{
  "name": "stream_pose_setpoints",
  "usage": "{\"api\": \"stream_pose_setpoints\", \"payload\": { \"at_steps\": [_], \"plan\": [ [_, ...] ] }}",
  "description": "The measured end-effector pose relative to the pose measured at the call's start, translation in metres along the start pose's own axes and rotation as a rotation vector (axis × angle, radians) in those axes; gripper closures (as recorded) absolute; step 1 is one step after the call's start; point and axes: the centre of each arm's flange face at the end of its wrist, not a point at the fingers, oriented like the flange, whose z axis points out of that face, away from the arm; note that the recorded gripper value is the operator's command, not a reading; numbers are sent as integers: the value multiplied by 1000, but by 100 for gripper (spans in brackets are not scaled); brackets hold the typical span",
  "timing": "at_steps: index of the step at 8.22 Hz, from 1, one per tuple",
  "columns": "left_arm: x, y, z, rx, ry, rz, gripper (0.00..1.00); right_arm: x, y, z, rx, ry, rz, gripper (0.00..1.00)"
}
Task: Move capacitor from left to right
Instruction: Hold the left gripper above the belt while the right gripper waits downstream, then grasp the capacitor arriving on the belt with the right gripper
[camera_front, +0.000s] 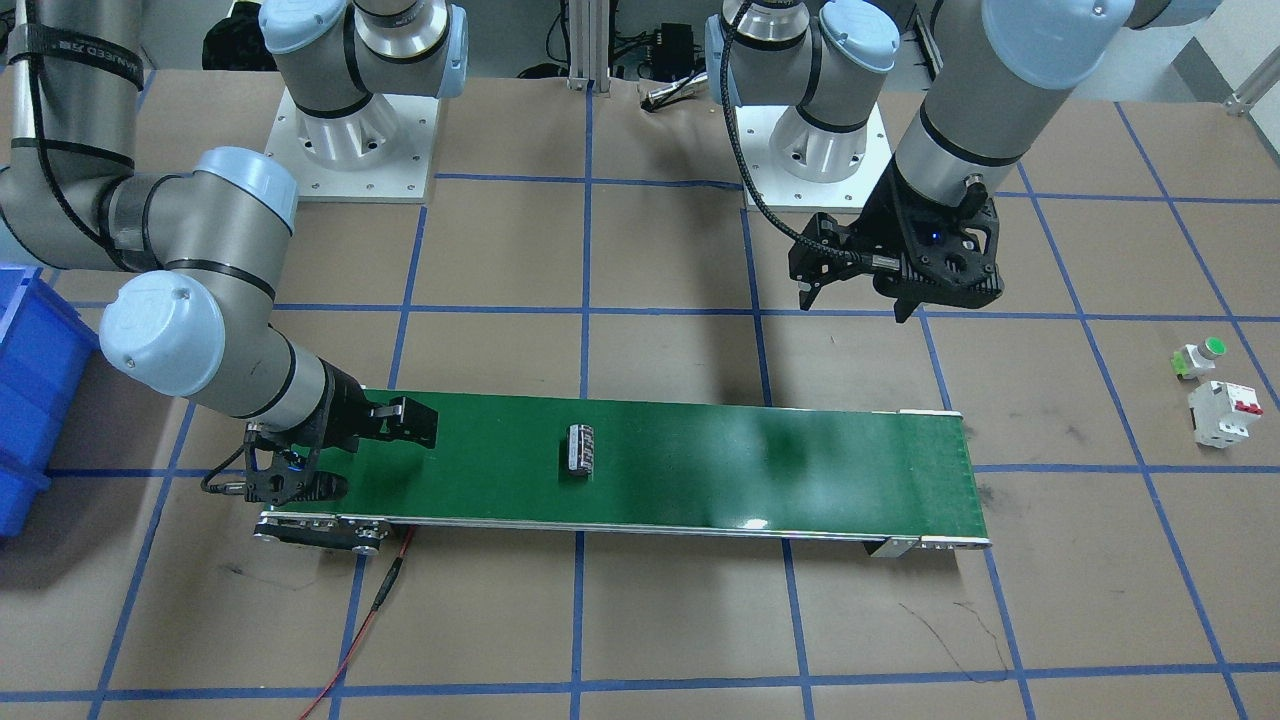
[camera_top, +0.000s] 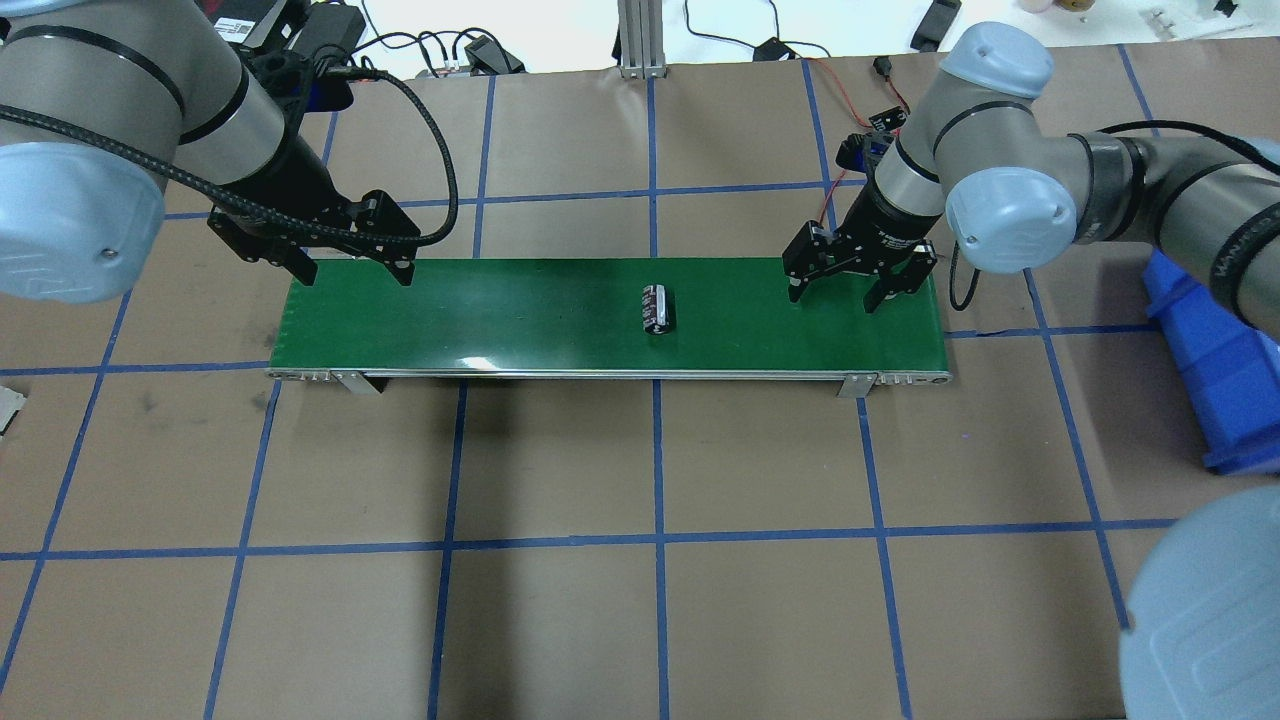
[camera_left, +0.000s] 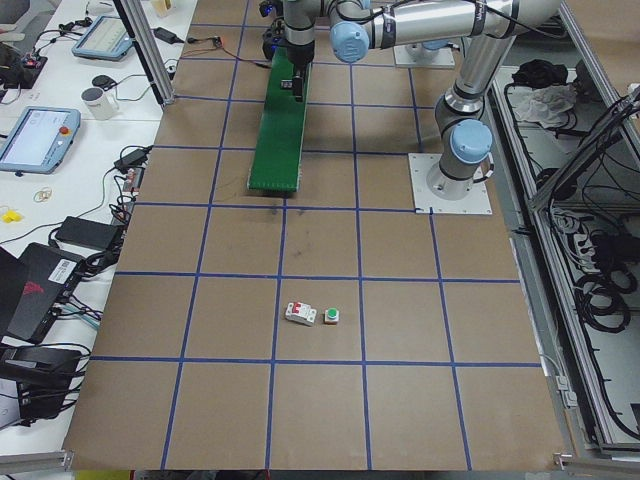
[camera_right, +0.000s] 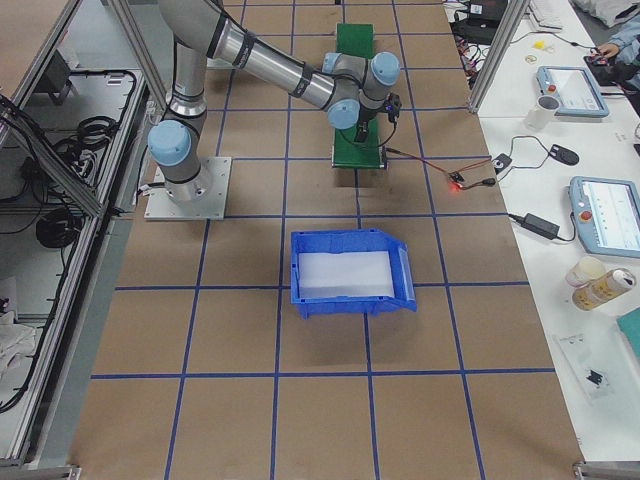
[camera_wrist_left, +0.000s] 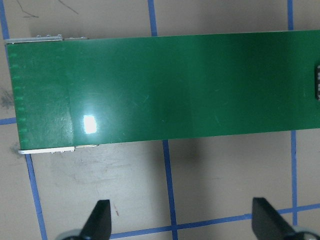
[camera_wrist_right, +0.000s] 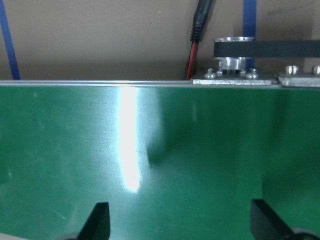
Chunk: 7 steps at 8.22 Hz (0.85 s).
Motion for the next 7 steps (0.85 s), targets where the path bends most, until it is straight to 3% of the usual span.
{"api": "stream_pose_setpoints", "payload": {
  "at_steps": [7],
  "plan": [
    [-5,0,-1,1,-53,1,0,-1,0,4,-7,-13,6,0]
  ]
}}
